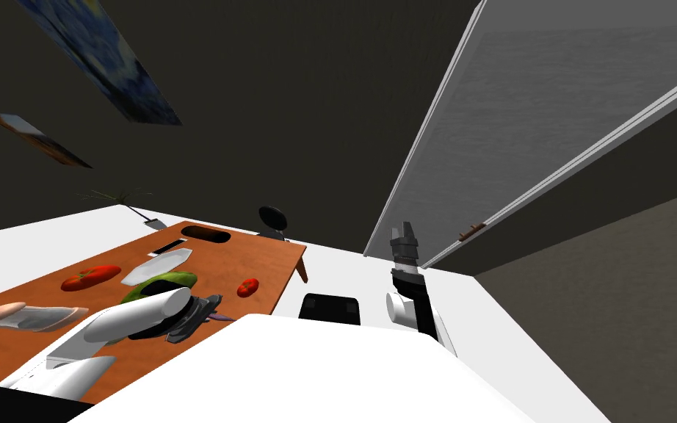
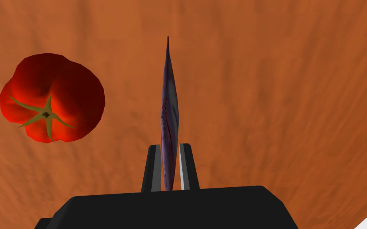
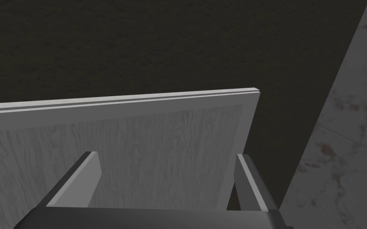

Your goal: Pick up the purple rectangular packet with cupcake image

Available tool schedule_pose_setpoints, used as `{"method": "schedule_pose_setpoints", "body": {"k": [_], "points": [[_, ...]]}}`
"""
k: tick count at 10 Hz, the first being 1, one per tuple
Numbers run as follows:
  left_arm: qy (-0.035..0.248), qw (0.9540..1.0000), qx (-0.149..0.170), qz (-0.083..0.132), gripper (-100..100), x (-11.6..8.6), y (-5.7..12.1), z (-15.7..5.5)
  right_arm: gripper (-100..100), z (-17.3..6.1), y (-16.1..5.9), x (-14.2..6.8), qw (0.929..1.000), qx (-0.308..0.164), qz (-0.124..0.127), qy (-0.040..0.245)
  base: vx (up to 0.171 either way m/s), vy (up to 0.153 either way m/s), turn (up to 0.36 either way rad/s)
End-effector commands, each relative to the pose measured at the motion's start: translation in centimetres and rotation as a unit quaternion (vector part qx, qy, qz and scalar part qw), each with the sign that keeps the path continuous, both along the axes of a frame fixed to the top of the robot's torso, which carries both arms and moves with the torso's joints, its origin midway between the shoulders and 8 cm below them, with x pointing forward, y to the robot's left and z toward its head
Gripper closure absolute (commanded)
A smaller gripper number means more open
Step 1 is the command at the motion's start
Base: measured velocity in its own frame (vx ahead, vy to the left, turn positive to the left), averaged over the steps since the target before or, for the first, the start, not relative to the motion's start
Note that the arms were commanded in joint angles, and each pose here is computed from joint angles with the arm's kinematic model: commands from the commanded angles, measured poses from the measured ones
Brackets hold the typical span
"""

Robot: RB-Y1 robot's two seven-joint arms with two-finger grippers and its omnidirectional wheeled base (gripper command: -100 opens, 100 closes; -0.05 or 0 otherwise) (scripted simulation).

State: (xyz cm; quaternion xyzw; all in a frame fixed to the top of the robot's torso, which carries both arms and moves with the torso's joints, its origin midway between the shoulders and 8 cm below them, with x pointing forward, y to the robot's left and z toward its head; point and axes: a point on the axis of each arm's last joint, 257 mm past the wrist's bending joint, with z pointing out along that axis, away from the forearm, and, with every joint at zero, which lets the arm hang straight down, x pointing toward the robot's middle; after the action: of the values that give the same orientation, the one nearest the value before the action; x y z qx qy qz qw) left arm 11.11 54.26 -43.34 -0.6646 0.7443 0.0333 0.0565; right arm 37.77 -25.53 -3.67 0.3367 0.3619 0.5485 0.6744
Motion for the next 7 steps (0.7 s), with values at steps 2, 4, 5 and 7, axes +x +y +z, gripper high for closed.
{"method": "schedule_pose_setpoints", "body": {"k": [2, 4, 5, 7], "points": [[-0.001, 1.0000, 0.000, -0.007, 100, -0.1, -0.1, 0.7, 0, 0.0, 0.0, 0.0, 1.0000, 0.000, 0.000, 0.000, 0.028, 0.000, 0.063], [0.000, 0.9998, 0.000, -0.018, 100, -0.3, -0.2, 1.7, 0, 0.0, 0.0, 0.0, 1.0000, 0.000, 0.000, 0.000, 0.085, -0.014, 0.143], [0.000, 0.9997, 0.000, -0.023, 100, -0.4, -0.3, 2.2, 0, 0.0, 0.0, 0.0, 1.0000, 0.000, 0.000, 0.000, 0.069, -0.013, 0.100], [0.000, 0.9998, 0.000, -0.020, 0, -0.4, -0.3, 2.0, 0, 0.0, 0.0, 0.0, 1.0000, 0.000, 0.000, 0.000, 0.016, -0.005, 0.009]]}}
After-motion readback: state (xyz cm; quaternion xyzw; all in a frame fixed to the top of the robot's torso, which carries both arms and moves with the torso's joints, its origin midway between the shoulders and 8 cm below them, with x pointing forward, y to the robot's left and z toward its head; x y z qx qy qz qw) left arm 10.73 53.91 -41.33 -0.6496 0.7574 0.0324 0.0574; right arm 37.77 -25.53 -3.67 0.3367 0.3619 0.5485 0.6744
